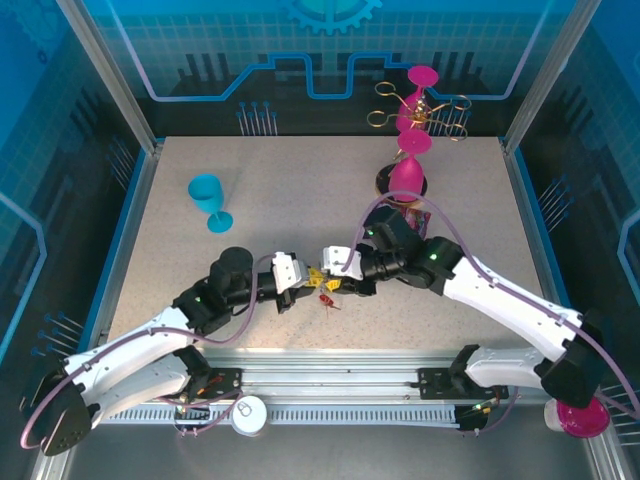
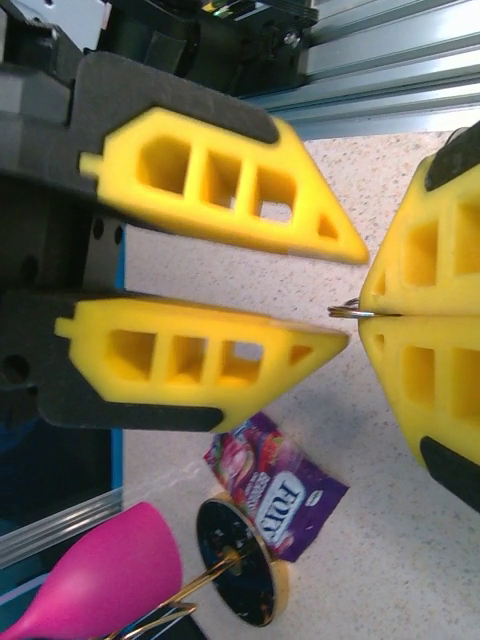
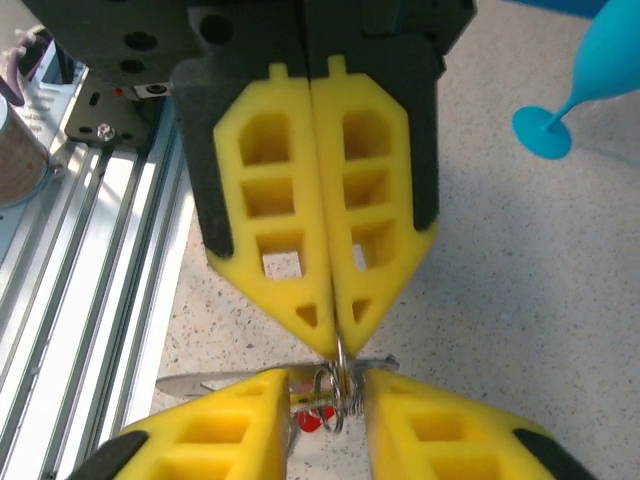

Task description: Put the keys on the keyring

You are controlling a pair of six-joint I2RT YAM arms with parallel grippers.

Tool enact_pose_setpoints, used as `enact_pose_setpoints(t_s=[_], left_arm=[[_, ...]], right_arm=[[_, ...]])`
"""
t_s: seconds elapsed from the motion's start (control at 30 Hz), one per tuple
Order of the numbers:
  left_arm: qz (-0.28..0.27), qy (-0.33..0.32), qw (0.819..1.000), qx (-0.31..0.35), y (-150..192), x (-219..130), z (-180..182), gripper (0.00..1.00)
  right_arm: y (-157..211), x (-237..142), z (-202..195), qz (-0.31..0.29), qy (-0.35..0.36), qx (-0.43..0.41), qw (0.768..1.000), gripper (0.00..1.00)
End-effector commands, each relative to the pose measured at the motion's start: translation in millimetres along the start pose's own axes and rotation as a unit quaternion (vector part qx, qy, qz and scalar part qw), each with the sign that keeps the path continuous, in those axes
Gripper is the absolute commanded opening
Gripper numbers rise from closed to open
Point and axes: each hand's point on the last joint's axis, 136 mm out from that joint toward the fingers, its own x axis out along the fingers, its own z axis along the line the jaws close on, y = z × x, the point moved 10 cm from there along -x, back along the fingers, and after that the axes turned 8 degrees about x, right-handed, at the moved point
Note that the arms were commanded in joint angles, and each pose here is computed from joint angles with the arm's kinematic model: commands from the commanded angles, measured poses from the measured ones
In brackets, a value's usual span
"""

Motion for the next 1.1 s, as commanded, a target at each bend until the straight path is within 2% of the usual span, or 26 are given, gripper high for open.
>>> enact_pose_setpoints(t_s=[0.0,0.17,0.5,0.57,0.77,0.9,0.93,0.97,1.07], left_arm=[[-0.058,-0.022,0.998,0.004,-9,-6,0,0.0],[-0.097,-0.032,0.995,-0.02,-6,-5,-1,0.0],[-0.104,-0.021,0.994,-0.033,-4,-2,-2,0.0],[-0.104,-0.019,0.994,-0.035,-4,-2,-2,0.0],[-0.108,-0.02,0.993,-0.039,-4,-3,-3,0.0],[-0.089,-0.026,0.994,-0.048,-1,-5,-3,0.0],[-0.08,-0.031,0.995,-0.05,0,-5,-2,0.13],[-0.067,-0.032,0.996,-0.049,1,-5,-2,0.18],[-0.033,-0.031,0.998,-0.049,1,-5,-1,0.19]], right_arm=[[0,-13,-4,-0.068,0.013,0.037,0.997,0.31],[11,-9,-5,-0.083,0.005,0.075,0.994,0.32],[8,-1,-9,-0.114,-0.011,0.088,0.99,0.28],[7,0,-10,-0.117,-0.012,0.087,0.989,0.24],[10,3,-8,-0.111,-0.024,0.084,0.99,0.0],[8,-1,-7,-0.105,-0.025,0.074,0.991,0.0],[7,-3,-7,-0.1,-0.024,0.07,0.992,0.0],[7,-4,-6,-0.095,-0.025,0.067,0.993,0.0],[5,-5,-5,-0.061,-0.022,0.047,0.997,0.0]])
